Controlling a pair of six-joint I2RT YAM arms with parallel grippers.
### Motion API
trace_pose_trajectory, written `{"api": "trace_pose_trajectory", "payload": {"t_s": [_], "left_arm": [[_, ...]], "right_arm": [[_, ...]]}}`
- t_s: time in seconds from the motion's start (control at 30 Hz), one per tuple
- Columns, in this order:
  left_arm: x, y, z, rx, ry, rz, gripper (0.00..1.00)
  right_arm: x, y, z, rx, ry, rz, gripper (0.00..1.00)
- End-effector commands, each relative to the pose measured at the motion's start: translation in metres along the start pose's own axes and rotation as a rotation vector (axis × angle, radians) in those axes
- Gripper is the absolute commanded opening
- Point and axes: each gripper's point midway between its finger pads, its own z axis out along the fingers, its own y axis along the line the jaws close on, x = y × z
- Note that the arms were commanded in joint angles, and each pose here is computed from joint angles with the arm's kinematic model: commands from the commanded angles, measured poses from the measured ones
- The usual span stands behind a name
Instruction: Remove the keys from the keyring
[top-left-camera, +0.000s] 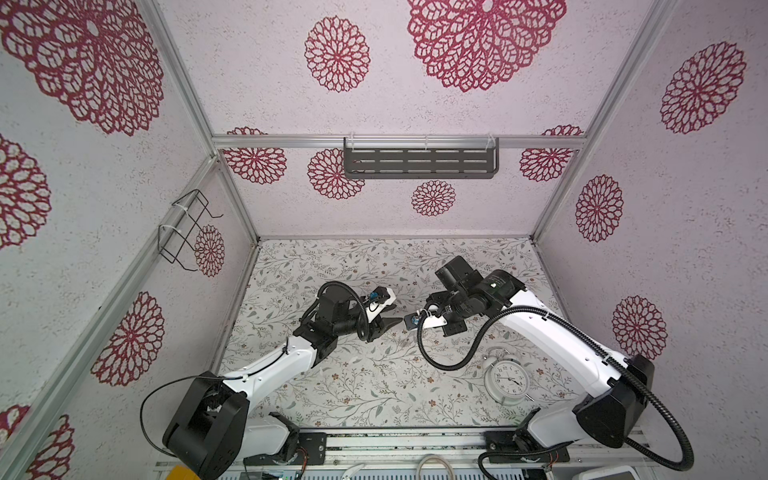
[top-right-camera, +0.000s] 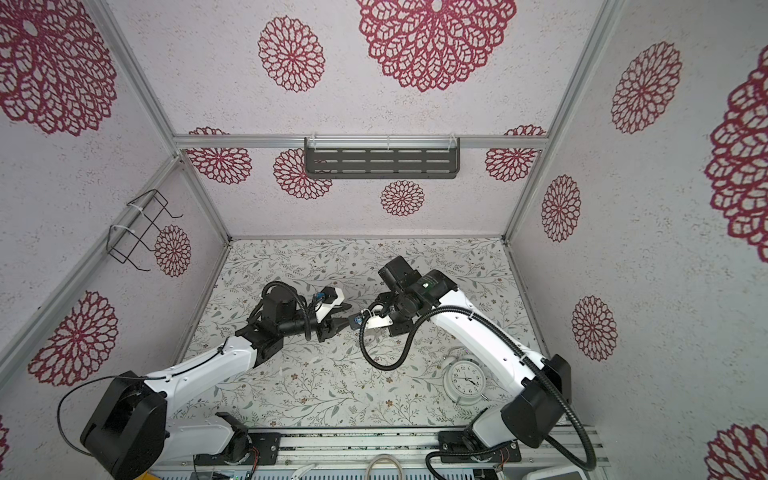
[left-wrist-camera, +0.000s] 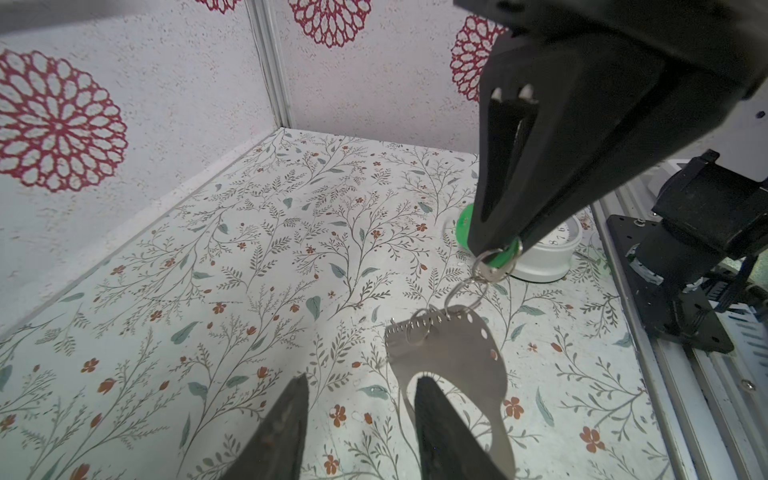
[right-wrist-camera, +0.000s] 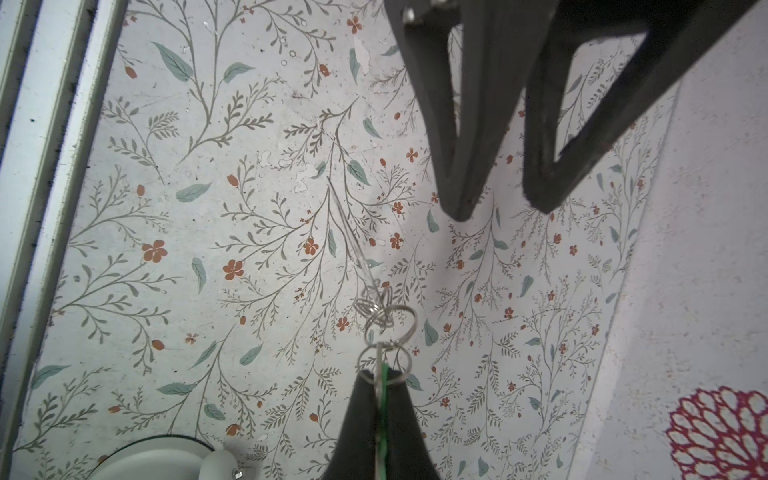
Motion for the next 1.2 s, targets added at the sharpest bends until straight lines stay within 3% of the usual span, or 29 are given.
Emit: {"api": "trace_pose_trajectory", "payload": {"t_s": [0.0, 0.57, 1.17], "left_arm": [[-0.021, -0.010, 0.007, 0.048, -0.057, 0.037, 0.46], [-0.022, -0.022, 0.023, 0.143, -0.094, 0.011, 0.44], [-0.017, -0.035, 0.026, 0.240, -0.094, 0.012, 0.32]], "right_arm": [[-0.009, -0.008, -0.012, 0.061, -0.031, -0.076, 0.00], [-0.012, -0.007, -0.013, 0.089, -0.054, -0.130, 0.00], [-0.012, -0.014, -0.014, 0.153, -0.054, -0.198, 0.00]]}}
